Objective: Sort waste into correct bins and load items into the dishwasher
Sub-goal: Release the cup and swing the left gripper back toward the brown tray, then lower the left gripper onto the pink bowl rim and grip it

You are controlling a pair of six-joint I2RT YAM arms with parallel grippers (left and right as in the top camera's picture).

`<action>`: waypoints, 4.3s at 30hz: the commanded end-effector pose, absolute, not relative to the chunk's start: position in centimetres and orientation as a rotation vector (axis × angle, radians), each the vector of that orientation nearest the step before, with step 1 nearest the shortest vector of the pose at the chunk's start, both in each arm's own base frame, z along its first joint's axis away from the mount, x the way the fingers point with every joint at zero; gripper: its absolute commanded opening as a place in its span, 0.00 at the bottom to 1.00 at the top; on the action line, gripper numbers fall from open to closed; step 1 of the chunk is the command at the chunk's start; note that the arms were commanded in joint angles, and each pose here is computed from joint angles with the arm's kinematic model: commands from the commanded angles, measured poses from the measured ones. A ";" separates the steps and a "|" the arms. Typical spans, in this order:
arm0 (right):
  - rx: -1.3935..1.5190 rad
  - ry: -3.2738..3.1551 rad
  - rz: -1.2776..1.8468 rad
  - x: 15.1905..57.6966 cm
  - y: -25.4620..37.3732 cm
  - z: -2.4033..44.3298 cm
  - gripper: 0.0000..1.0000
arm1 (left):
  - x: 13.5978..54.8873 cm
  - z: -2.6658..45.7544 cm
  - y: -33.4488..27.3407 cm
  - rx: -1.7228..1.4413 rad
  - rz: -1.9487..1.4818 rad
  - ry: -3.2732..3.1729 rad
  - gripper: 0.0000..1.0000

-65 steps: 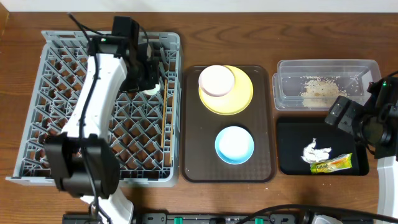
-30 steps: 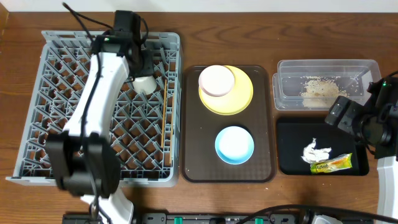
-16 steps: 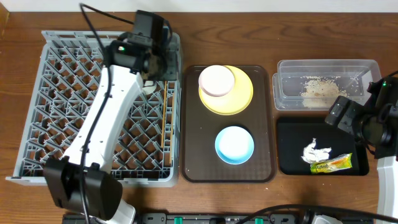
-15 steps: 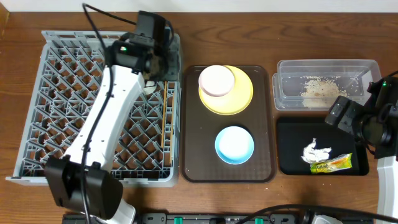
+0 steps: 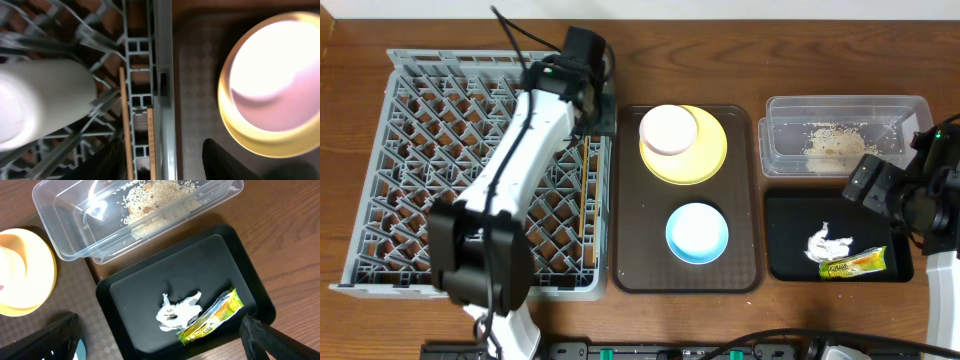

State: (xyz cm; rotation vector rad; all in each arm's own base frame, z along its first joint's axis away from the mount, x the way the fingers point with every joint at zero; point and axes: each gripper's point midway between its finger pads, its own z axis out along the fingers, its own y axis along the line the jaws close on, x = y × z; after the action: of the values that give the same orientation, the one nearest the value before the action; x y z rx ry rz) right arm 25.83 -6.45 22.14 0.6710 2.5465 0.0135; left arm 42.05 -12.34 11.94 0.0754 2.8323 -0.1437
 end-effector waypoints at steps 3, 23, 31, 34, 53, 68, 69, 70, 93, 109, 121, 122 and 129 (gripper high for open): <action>0.677 2.530 0.010 25.9 -6.7 22.6 0.99 | 41.6 8.4 -12.5 0.080 -0.125 2.919 0.52; 0.677 2.530 0.011 25.9 -6.7 22.6 0.99 | 38.7 7.3 -12.9 0.087 -0.183 3.054 0.44; 0.677 2.530 0.010 25.9 -6.7 22.6 0.99 | 37.9 7.3 -13.3 0.111 -0.173 3.078 0.39; 0.677 2.530 0.010 25.9 -6.7 22.6 0.99 | 38.2 8.1 -13.4 0.116 -0.172 3.047 0.40; 0.677 2.530 0.010 25.9 -6.7 22.6 0.99 | 35.5 20.6 -21.4 0.309 -0.601 2.716 0.55; 0.677 2.531 0.011 25.9 -6.7 22.6 0.99 | 39.3 11.9 -31.4 0.571 -0.209 2.540 0.50; 0.677 2.531 0.010 25.9 -6.7 22.6 0.99 | 39.7 11.1 -31.3 0.565 -0.173 2.540 0.50; 0.677 2.531 0.010 25.9 -6.7 22.6 0.99 | 40.0 10.3 -31.2 0.560 -0.145 2.542 0.49; 0.677 2.531 0.010 25.9 -6.7 22.6 0.99 | 39.9 3.3 -30.0 0.591 -0.045 2.673 0.08; 0.677 2.531 0.010 25.9 -6.7 22.6 0.99 | 35.6 17.1 -30.7 0.575 -0.398 2.574 0.07; 0.677 2.531 0.010 25.9 -6.7 22.6 0.99 | 32.0 27.3 -25.3 0.483 -0.558 2.468 0.65; 0.677 2.531 0.010 25.9 -6.7 22.6 0.99 | 31.9 27.1 -25.5 0.490 -0.557 2.474 0.70; 0.677 2.531 0.010 25.9 -6.7 22.6 0.99 | 33.6 22.5 -29.2 0.555 -0.548 2.524 0.92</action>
State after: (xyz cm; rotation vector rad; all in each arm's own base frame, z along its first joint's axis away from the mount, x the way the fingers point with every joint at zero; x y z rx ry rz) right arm 25.83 -6.45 22.14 0.6710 2.5465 0.0135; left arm 32.83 -27.20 25.50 0.5125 2.4790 -0.5463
